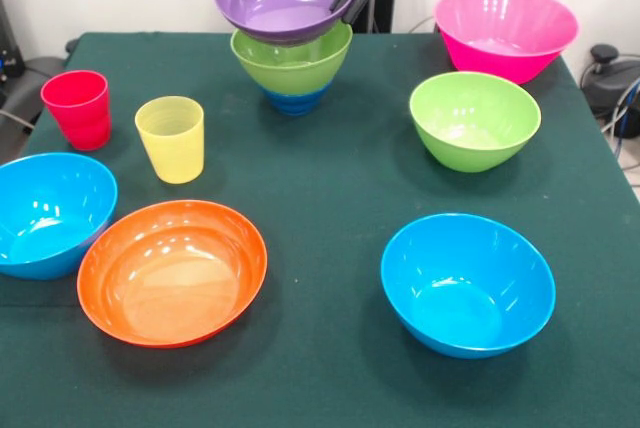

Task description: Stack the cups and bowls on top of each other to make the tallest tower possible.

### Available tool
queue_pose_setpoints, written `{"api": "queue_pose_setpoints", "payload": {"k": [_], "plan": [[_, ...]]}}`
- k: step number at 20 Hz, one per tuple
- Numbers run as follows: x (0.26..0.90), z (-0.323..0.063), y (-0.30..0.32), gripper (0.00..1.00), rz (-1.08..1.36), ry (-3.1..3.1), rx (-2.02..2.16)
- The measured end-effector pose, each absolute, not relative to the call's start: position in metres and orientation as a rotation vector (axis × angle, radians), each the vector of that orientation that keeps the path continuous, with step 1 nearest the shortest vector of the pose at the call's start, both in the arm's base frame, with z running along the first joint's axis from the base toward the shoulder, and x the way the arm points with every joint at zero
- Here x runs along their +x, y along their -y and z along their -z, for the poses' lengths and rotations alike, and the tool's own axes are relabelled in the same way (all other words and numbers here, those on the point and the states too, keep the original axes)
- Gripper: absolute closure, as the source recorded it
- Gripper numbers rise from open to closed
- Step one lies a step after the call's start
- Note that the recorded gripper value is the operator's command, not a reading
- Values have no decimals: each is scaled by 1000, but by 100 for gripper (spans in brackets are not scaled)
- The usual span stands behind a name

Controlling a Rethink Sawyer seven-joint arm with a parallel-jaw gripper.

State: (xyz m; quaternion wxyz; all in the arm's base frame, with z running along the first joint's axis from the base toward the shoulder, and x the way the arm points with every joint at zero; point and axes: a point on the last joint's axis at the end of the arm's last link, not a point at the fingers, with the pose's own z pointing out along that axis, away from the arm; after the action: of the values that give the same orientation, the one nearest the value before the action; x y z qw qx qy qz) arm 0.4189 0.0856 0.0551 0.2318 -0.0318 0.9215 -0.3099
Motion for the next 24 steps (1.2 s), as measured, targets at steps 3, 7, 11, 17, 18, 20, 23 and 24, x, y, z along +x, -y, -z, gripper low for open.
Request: {"api": "queue_pose_setpoints", "payload": {"k": [3,7,11,17,18,20,23,24], "plan": [[418,-53,-91,100,851,-2528,-93],[418,-52,-94,100,849,-2524,-94],[418,-52,-95,100,849,-2523,-94],[418,-52,-95,100,848,-2522,-89],[418,-52,-95,100,848,-2522,-88],[418,-52,-95,100,848,-2522,-88],[418,-52,-95,100,849,-2522,-88],[418,-52,-95,100,849,-2522,-88]]}}
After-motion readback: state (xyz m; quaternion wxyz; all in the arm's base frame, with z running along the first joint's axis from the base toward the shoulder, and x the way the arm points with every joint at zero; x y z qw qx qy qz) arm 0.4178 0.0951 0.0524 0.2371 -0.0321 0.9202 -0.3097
